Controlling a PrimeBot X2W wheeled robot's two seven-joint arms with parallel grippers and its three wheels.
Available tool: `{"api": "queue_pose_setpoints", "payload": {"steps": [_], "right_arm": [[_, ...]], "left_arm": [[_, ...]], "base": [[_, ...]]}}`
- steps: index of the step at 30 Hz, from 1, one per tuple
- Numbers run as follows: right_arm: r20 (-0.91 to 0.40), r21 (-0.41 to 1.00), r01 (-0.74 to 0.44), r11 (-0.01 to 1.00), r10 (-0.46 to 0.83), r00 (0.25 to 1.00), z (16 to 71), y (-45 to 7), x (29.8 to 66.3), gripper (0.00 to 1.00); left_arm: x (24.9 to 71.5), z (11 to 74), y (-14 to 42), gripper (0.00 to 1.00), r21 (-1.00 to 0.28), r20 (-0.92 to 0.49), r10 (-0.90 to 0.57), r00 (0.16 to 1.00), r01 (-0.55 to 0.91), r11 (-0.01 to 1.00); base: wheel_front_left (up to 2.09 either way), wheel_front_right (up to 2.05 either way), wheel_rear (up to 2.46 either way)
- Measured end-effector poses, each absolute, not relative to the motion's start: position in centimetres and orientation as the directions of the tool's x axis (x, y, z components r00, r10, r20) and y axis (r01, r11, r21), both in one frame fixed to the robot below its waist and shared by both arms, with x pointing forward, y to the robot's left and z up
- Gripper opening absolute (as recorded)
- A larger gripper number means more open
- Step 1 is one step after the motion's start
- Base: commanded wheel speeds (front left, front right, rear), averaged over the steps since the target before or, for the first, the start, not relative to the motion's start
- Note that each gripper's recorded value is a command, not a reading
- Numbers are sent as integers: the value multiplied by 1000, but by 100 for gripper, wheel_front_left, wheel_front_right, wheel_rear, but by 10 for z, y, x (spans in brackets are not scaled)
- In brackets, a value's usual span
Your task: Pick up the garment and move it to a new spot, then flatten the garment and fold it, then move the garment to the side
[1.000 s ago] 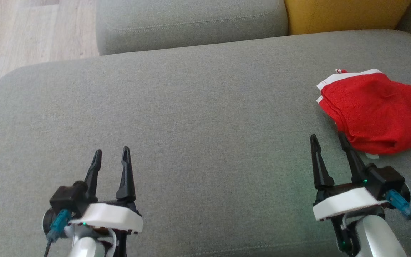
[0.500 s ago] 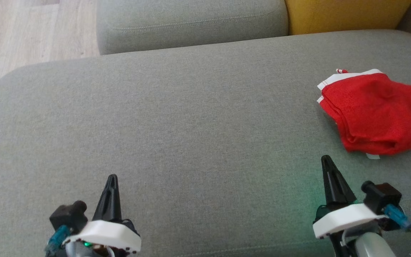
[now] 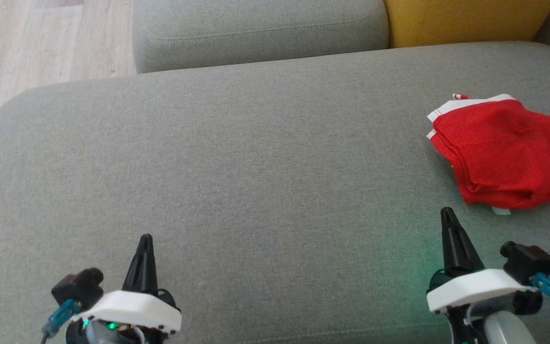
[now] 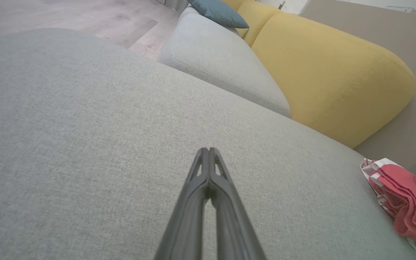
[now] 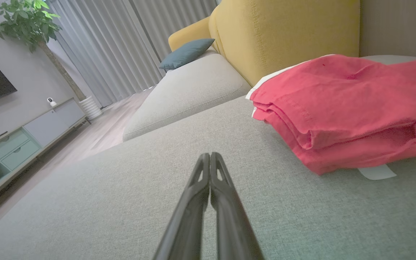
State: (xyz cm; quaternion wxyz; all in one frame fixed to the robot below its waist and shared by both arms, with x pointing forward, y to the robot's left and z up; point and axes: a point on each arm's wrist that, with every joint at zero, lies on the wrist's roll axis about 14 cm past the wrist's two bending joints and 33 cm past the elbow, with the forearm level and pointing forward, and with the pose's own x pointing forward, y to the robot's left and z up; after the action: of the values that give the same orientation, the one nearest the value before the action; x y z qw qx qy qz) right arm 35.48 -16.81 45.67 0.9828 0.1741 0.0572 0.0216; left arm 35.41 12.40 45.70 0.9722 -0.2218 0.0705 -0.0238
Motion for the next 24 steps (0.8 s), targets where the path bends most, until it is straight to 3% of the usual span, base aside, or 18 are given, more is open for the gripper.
{"api": "queue_pose_setpoints", "payload": {"steps": [24], "right_arm": [[-122,585,63,808,11,992,457,-180,358,0]], "left_arm": [[359,454,137,0,-642,-170,-60,984,-64,764]], "base": [[0,0,0]]}}
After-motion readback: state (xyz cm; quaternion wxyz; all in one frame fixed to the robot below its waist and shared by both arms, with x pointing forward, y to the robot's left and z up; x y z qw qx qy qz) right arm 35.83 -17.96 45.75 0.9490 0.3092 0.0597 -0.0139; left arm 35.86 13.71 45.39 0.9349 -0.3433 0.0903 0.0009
